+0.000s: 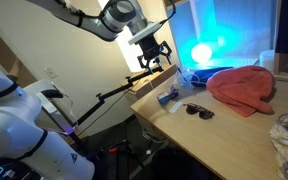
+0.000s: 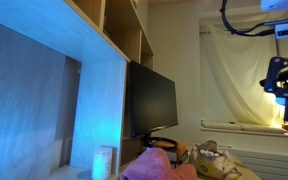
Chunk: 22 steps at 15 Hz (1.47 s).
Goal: Put the sunglasses on top of the bag.
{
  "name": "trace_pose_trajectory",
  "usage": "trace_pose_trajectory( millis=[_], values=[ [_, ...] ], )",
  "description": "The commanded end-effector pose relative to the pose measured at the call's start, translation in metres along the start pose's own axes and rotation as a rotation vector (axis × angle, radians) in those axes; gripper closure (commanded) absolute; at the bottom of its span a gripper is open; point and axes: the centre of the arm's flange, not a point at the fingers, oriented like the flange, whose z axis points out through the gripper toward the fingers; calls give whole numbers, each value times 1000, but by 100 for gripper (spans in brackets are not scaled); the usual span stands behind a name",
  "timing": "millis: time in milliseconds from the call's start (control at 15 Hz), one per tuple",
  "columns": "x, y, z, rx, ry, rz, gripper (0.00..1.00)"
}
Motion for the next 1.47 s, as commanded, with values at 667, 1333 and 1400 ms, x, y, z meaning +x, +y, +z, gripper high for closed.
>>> trace_pose_trajectory(
  millis=[667,1333,1400],
  values=[
    [30,15,44,-38,27,-334,0],
    [28,38,135,107,-6,-261,0],
    [30,39,138,109,-5,-260,0]
  ],
)
